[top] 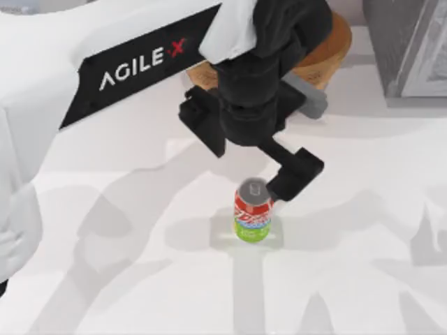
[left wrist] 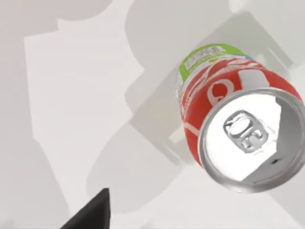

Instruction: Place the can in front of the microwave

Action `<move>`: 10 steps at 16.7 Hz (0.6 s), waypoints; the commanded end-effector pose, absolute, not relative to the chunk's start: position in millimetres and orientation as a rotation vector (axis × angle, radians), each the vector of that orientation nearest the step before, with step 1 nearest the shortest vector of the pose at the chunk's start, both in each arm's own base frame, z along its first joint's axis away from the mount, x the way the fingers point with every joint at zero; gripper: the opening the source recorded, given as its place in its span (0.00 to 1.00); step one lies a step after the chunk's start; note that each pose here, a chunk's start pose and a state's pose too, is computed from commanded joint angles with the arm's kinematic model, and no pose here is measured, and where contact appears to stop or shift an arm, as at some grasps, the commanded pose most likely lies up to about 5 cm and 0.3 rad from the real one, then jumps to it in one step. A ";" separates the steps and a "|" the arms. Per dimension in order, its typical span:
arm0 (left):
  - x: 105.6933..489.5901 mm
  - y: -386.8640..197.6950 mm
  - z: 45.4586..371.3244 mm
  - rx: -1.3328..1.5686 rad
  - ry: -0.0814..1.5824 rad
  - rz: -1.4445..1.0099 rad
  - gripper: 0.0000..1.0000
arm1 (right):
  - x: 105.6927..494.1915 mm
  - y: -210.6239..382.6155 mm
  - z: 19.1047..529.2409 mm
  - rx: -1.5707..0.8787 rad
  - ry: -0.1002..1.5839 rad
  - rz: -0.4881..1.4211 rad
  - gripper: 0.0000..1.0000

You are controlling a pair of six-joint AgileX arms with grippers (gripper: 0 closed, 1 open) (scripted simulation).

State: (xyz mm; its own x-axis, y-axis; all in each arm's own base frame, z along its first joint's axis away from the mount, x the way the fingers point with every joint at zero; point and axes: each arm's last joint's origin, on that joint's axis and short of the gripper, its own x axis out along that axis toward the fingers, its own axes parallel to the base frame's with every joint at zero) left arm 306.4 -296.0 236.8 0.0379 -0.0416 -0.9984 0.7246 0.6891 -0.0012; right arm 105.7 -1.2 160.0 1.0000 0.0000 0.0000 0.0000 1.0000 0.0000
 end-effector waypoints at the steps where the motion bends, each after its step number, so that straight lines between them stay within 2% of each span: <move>1: 309.4 -302.3 230.0 0.619 1.447 -0.642 1.00 | 105.7 -1.2 160.0 0.000 0.000 0.000 1.00; 10: 315.3 -309.2 219.1 0.626 1.479 -0.628 1.00 | 105.7 -1.2 160.0 0.000 0.000 0.000 1.00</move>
State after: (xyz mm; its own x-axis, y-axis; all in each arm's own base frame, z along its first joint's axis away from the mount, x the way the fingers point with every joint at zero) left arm 315.3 -309.2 219.1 -0.0015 -0.0008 -1.0000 0.7190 0.6950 -0.0016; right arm 105.7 -1.2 160.0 1.0000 0.0000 0.0000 0.0000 1.0000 0.0000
